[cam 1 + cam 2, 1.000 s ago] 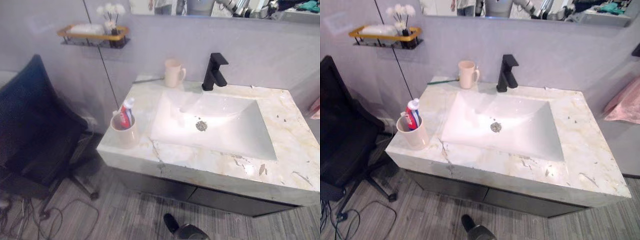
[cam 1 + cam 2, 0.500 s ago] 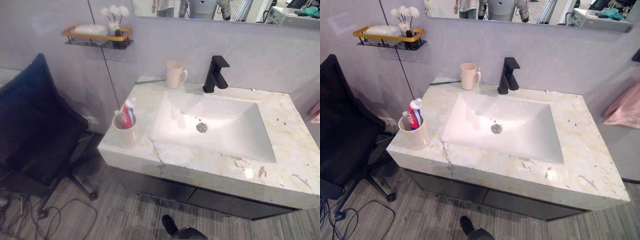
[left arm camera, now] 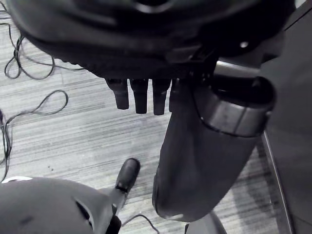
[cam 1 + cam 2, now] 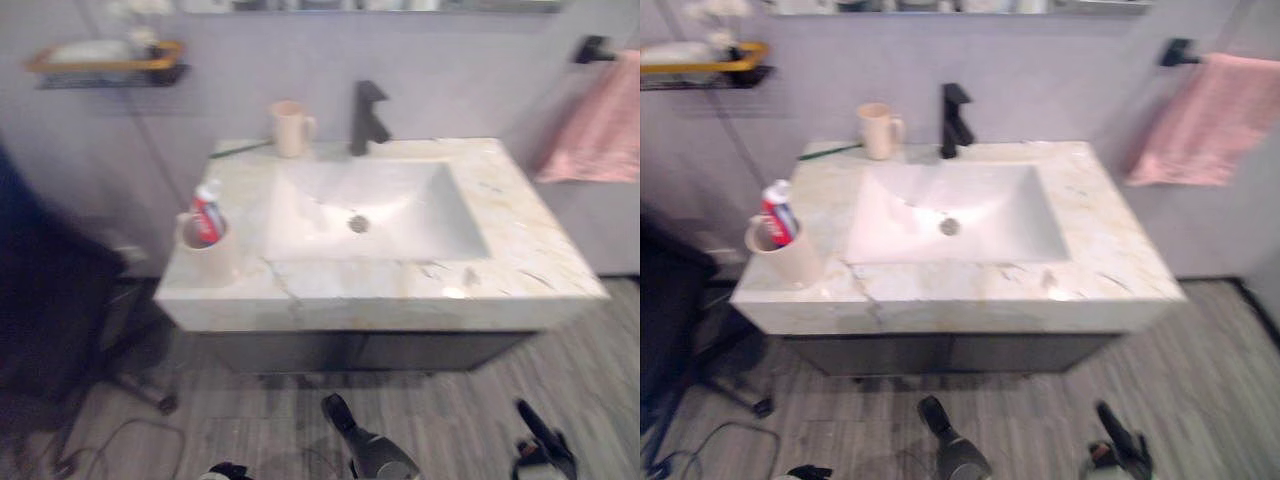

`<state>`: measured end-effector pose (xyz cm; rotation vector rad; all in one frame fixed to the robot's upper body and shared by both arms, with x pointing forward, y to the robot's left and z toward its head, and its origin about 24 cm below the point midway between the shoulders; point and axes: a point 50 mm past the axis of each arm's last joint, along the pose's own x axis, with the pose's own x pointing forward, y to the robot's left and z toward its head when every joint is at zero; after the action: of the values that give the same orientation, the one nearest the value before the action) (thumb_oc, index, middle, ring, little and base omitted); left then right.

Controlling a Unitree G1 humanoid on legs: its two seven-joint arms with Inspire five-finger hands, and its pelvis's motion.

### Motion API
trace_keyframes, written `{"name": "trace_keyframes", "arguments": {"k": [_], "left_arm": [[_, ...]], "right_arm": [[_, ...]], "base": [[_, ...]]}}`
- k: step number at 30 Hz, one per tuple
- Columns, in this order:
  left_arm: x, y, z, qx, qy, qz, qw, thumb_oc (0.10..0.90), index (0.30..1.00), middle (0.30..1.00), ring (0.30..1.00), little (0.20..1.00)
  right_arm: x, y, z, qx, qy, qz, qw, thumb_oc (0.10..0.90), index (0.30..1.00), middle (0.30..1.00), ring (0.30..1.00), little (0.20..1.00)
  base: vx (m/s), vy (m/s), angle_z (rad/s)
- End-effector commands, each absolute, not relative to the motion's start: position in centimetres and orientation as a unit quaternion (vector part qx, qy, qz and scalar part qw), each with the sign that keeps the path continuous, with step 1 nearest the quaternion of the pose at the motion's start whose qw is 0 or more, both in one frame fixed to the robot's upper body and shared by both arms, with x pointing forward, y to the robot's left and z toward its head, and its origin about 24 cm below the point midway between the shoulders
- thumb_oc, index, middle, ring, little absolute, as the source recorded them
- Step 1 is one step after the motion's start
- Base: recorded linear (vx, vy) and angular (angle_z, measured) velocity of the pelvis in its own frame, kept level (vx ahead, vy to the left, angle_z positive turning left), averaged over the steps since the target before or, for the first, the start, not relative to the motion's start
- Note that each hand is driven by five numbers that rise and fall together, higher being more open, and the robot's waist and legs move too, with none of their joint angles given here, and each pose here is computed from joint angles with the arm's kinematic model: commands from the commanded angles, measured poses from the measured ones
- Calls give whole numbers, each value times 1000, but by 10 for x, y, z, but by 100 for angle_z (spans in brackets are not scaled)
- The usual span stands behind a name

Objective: Organize the bathroom.

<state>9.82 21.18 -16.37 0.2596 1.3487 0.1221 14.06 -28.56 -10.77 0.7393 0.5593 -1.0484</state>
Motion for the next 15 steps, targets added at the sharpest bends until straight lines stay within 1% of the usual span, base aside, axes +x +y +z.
{"name": "trace_keyframes", "arguments": {"k": [1, 2, 3, 6, 8, 11, 15], "left_arm": [[86, 243, -160, 136, 639, 106, 750, 800, 900, 900, 900, 900], [83, 251, -158, 153, 641, 101, 745, 800, 900, 900, 900, 900], [82, 253, -158, 154, 642, 102, 744, 800, 900, 900, 900, 900], [86, 251, -158, 140, 638, 101, 750, 800, 900, 900, 900, 900], [95, 243, -158, 128, 624, 82, 767, 800, 900, 900, 900, 900], [98, 234, -159, 138, 627, 51, 765, 800, 900, 900, 900, 900], [98, 225, -161, 121, 625, 48, 769, 800, 900, 900, 900, 900]], "right_arm": [[146, -311, -86, 289, 206, -475, 805, 800, 900, 900, 900, 900], [152, -299, -89, 295, 208, -469, 806, 800, 900, 900, 900, 900], [154, -296, -90, 296, 210, -465, 808, 800, 900, 900, 900, 900], [161, -284, -91, 287, 223, -447, 817, 800, 900, 900, 900, 900], [165, -281, -90, 288, 223, -444, 819, 800, 900, 900, 900, 900], [162, -285, -91, 280, 228, -447, 818, 800, 900, 900, 900, 900], [155, -290, -95, 272, 233, -468, 808, 800, 900, 900, 900, 900]], "base": [[-234, -301, -12], [-182, -286, 51], [-217, -400, 52], [-104, -228, -21], [-83, -151, -7], [-29, -111, 7], [-10, -53, -7]]}}
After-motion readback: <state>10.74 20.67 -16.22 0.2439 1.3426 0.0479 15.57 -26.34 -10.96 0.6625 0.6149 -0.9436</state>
